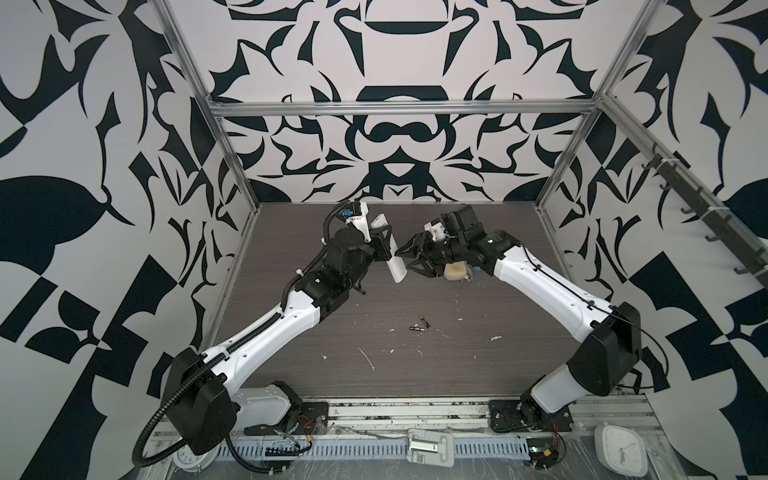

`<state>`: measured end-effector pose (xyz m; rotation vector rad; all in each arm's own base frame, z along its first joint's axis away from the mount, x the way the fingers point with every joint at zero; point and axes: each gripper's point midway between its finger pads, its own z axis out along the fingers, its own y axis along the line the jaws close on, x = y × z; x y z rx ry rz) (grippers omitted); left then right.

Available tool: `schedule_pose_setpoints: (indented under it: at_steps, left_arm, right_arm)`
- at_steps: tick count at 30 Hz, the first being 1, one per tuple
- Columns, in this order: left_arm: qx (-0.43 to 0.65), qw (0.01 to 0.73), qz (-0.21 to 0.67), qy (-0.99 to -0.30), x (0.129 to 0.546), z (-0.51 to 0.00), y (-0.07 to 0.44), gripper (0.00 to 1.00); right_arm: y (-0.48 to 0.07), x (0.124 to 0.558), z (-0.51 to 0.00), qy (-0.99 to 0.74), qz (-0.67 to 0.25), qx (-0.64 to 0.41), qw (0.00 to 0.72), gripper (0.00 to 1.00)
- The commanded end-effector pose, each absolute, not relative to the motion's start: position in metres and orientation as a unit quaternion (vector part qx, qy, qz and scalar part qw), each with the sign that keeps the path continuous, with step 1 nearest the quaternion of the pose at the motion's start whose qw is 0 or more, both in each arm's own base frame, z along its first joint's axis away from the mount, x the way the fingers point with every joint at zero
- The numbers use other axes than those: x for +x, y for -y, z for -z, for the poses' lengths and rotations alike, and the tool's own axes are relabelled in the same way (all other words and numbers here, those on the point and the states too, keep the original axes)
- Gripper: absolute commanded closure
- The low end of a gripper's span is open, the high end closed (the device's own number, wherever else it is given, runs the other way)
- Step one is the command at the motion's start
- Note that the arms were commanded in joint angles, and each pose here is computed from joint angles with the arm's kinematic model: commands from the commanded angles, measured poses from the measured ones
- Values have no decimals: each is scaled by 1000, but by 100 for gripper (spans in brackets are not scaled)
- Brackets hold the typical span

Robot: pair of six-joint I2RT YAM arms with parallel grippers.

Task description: Load the batteries into the remote control

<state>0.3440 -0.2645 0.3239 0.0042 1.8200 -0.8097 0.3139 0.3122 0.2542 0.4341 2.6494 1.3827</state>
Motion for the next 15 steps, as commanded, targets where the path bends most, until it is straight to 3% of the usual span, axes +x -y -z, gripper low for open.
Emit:
schedule_pose_setpoints:
  at_steps: [1, 15]
  left_arm:
    - [2, 601, 393, -696, 328, -404, 259, 100]
    - [13, 600, 349, -719, 328, -392, 254, 100]
  right_arm:
    - [-295, 319, -232, -896, -404, 169, 68, 43]
    - [-292, 319, -239, -897, -402, 167, 77, 46]
